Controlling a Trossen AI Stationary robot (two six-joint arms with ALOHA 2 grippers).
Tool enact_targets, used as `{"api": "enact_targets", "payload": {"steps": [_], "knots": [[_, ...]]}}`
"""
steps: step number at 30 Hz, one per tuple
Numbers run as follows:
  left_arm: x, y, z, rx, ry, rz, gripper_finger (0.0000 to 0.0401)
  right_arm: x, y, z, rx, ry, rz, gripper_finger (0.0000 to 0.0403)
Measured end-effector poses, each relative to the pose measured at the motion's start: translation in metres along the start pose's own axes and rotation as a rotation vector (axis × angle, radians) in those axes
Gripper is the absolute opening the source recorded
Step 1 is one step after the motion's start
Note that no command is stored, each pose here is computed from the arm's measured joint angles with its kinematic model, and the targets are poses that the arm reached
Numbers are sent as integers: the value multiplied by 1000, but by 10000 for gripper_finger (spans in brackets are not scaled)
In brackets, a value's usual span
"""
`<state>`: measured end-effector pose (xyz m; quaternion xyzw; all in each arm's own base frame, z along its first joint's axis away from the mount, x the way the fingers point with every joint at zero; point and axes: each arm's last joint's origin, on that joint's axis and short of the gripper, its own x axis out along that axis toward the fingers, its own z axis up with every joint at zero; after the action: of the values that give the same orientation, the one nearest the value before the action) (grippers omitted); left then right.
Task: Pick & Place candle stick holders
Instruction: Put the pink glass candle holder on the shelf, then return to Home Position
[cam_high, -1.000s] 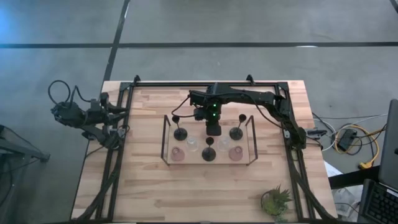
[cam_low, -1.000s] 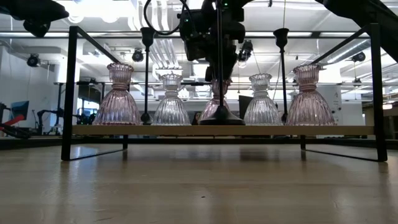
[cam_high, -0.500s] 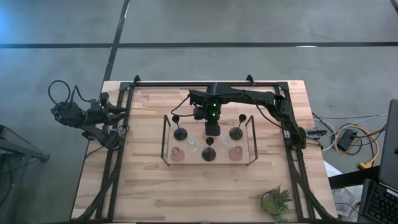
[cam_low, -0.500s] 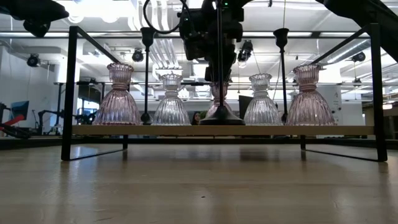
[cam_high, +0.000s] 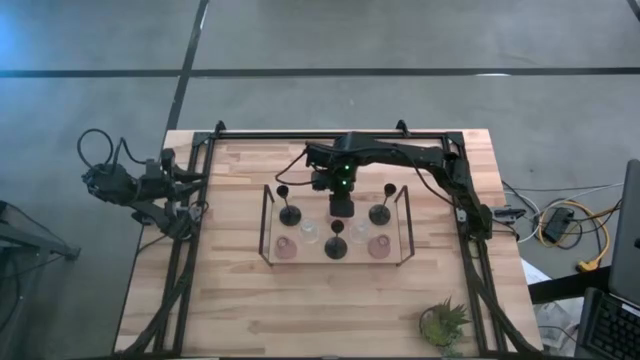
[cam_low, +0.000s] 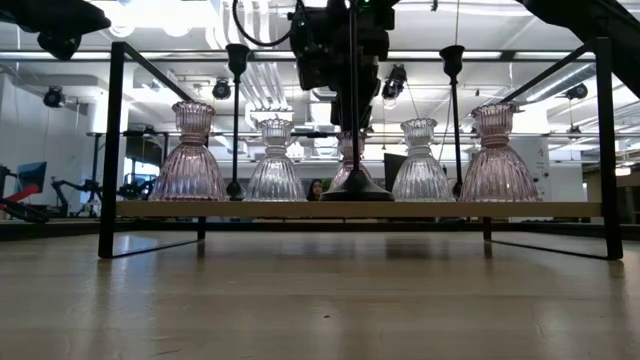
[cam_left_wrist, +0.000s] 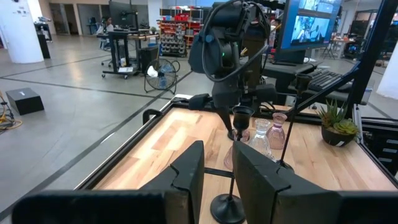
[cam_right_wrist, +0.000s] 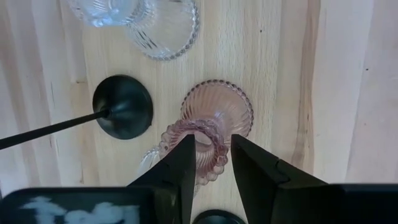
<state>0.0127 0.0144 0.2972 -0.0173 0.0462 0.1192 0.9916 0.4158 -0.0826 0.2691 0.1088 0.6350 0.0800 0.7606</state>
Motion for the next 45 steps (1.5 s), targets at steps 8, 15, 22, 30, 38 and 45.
{"api": "enact_targets", "payload": {"steps": [8,15,22,30,38,45], "knots": [[0,0,0,0,0,0,88,-31,10,-8,16,-73,-20,85],[0,0,0,0,0,0,89,-102,33,-37,16,-259,-123,72],[0,0,0,0,0,0,89,-192,67,-94,13,-591,-214,57],[0,0,0,0,0,0,89,-242,94,-174,-19,-851,-282,53],[0,0,0,0,0,0,88,-214,96,-234,-51,-987,-289,49],[0,0,0,0,0,0,88,-164,85,-266,-47,-1021,-284,43]]}}
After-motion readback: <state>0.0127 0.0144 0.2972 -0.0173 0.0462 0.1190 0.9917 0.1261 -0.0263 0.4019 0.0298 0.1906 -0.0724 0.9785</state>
